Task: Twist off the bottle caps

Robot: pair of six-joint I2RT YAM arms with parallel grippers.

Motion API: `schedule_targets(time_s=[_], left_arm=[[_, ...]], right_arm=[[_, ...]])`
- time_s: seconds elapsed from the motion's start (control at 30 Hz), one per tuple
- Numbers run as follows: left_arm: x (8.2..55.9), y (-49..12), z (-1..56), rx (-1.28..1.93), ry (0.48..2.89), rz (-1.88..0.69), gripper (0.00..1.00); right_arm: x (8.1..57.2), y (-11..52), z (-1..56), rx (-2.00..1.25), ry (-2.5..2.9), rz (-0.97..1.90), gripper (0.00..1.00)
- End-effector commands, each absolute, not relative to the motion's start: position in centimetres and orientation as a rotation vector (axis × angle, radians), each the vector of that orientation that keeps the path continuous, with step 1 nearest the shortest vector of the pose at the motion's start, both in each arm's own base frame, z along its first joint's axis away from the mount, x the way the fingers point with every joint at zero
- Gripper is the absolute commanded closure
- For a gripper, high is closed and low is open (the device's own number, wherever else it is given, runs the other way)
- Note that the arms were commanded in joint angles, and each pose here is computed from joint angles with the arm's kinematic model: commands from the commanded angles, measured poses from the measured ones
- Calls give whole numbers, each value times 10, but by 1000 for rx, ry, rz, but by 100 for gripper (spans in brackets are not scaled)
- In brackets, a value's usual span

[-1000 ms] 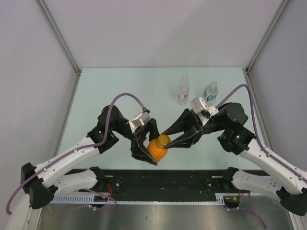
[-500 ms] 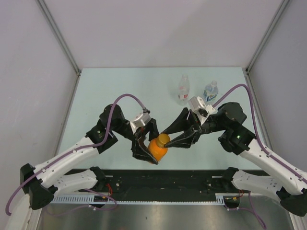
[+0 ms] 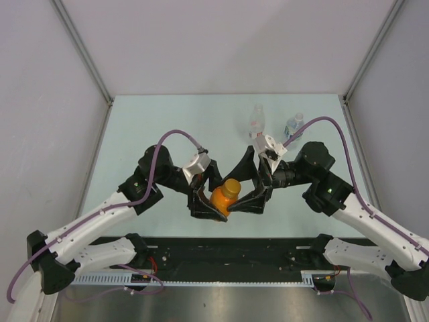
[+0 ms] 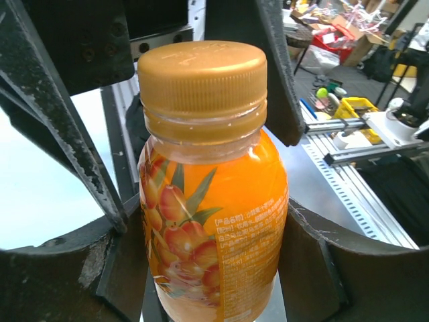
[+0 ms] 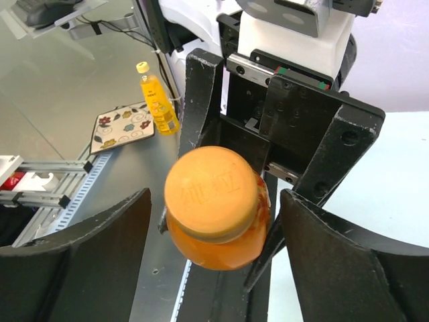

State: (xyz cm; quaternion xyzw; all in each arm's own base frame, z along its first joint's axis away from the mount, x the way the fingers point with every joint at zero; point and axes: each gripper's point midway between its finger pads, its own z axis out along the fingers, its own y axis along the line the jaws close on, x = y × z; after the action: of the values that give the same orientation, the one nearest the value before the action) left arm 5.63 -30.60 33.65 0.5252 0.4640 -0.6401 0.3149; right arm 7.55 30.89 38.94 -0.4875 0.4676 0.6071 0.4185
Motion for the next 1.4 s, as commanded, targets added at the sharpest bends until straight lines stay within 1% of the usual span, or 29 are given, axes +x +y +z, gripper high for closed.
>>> schedule_targets(time_s=[0.0,0.1,0.13,0.17,0.23,0.37,0.67,0.7,0.8,0.9,1.0,1.2,1.37], left_arm=[[69,-306,365,1320,1133,-1554,100],[80,-305,367,1268,1160,-1474,100],[91,-306,367,1221,1185,-1418,100],[94,-304,368,1193,1186,-1388,100],[109,-301,372,1106,1199,-1315,100],[130,-295,377,988,1223,-1210,100],[170,-274,379,763,1305,-1012,100],[181,-268,378,707,1328,-959,100],[201,-253,373,605,1376,-843,100],[214,-244,363,558,1441,-760,100],[217,-238,360,534,1443,-720,100],[215,-240,349,584,1447,-628,100],[209,-251,343,664,1447,-608,100]], right_arm=[[79,303,408,-1185,1146,1459,18],[85,301,404,-1158,1199,1428,13],[90,302,403,-1138,1219,1411,9],[91,301,402,-1130,1238,1406,8],[96,300,402,-1099,1260,1381,6],[102,294,403,-1048,1291,1335,3],[121,285,409,-918,1336,1245,3],[126,284,409,-889,1351,1233,3],[147,276,417,-736,1387,1165,4],[176,262,428,-507,1418,1088,6],[187,258,438,-359,1430,1110,7],[199,256,458,-187,1382,1132,7],[204,272,462,-152,1396,1133,8]])
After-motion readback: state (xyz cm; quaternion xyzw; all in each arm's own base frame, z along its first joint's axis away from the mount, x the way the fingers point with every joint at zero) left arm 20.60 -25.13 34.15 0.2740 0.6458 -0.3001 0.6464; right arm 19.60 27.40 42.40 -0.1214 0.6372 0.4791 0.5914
